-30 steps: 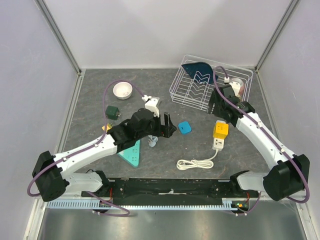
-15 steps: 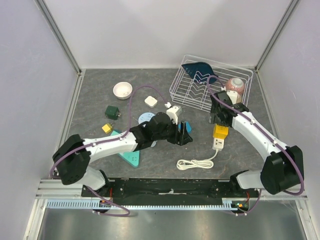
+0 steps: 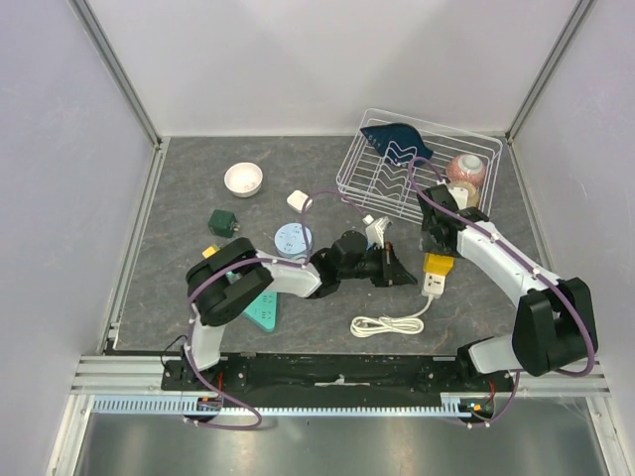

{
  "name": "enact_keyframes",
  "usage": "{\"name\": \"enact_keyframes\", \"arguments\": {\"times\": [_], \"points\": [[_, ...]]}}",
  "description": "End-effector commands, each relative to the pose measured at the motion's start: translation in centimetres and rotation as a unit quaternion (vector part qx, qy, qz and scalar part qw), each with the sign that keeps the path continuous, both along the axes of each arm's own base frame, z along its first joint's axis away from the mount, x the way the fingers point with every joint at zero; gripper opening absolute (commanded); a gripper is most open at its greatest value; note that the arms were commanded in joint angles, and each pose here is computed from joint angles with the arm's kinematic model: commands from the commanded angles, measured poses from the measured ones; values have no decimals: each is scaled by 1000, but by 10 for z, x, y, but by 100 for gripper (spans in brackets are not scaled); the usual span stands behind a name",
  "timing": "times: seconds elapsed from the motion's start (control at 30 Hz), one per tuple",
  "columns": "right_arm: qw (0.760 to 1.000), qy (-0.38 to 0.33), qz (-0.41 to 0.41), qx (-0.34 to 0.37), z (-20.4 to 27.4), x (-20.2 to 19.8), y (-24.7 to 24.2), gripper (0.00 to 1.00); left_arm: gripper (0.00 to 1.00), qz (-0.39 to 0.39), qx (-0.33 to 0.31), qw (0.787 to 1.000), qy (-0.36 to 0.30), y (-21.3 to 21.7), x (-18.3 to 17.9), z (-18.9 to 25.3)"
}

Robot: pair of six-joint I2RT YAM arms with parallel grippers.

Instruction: Pull the plug off the socket

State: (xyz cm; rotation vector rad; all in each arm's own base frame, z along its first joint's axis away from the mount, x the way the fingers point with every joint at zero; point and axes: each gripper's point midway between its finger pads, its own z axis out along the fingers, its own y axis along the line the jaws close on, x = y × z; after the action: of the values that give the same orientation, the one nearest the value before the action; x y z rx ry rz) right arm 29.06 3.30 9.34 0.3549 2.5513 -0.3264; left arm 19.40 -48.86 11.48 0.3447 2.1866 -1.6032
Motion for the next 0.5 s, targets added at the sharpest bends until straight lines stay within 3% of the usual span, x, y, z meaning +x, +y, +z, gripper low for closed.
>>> {"name": "enact_keyframes", "arguments": {"times": [0.0, 0.47], "points": [[1000, -10, 1, 11, -3, 4, 0, 51, 2, 1, -116, 992, 42, -33, 9, 42], [999, -9, 15, 39, -12, 0, 9, 46, 2, 28, -52, 994, 93, -71, 23, -24]]}}
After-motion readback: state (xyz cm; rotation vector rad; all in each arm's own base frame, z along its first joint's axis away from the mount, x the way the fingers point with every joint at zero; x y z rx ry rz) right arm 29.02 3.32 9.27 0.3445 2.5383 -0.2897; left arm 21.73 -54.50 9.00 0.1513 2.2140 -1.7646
